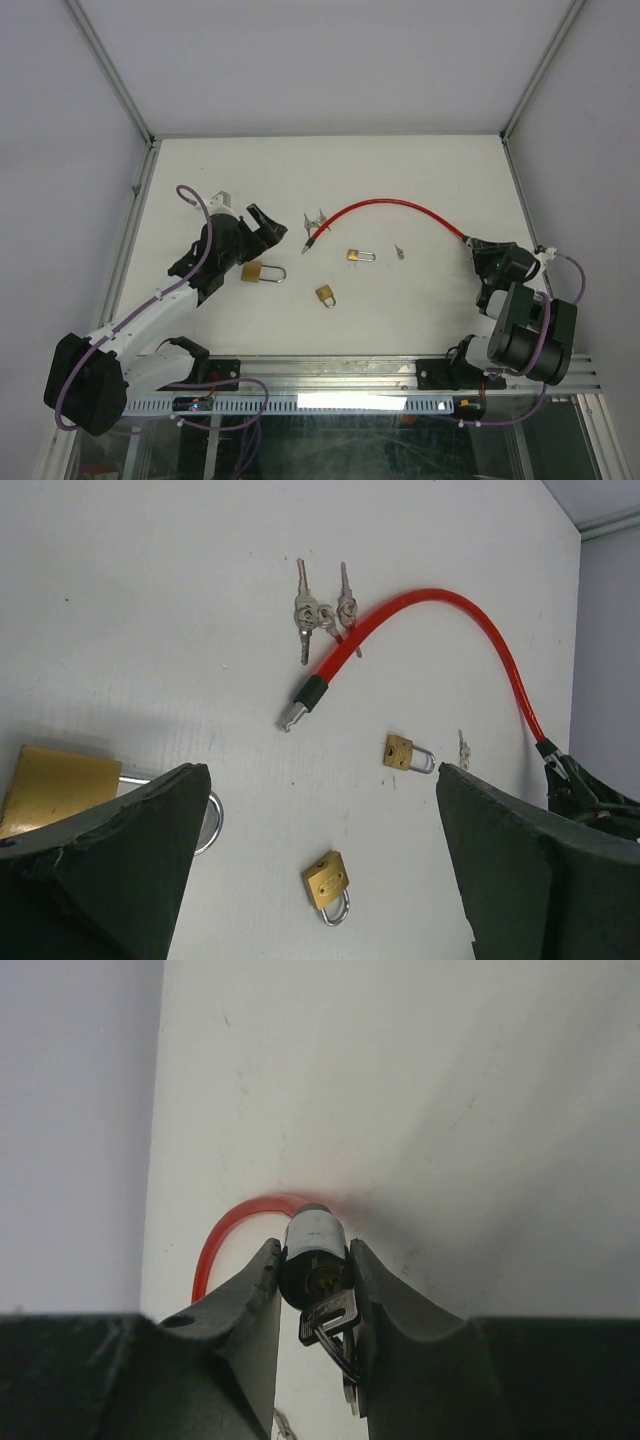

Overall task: Unlock with the key
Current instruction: Place the lock at the center of the board, then move the lock to the center of the board.

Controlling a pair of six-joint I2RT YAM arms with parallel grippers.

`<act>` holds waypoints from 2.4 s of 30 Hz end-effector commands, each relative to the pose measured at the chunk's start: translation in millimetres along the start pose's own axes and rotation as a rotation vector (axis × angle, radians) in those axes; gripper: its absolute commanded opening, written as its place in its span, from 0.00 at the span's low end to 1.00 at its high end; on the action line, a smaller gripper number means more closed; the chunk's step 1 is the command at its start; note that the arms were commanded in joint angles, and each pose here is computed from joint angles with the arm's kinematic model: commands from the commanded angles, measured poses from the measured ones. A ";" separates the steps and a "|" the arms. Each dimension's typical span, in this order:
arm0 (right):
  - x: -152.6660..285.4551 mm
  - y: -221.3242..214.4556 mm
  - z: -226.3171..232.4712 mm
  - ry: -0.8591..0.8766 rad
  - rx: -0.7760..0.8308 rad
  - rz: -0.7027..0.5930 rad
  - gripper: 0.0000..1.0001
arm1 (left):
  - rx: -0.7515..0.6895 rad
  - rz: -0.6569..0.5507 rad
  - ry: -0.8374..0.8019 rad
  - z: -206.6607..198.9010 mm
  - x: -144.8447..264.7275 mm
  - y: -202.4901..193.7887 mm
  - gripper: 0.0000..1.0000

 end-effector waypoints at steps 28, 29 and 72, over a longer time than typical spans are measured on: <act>64.1 12.7 50.5 -0.080 0.450 -0.054 0.75 | 0.043 -0.034 0.065 9.3 31.7 27.6 0.99; 67.1 4.4 55.6 -0.060 0.478 -0.034 0.76 | 0.037 -0.034 0.069 9.6 33.1 28.1 0.99; 46.7 -144.8 94.0 0.350 0.939 0.353 0.88 | -0.436 0.289 0.041 -20.1 -156.5 6.9 0.72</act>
Point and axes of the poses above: each gripper's point midway between its finger pads, its own x axis back along the fingers, its own z axis along the line the jaws close on, y = z × x, the point moved 5 cm from there along x, back along the fingers, and after that the axes turned 10 degrees about -x, right-handed, at the moved point
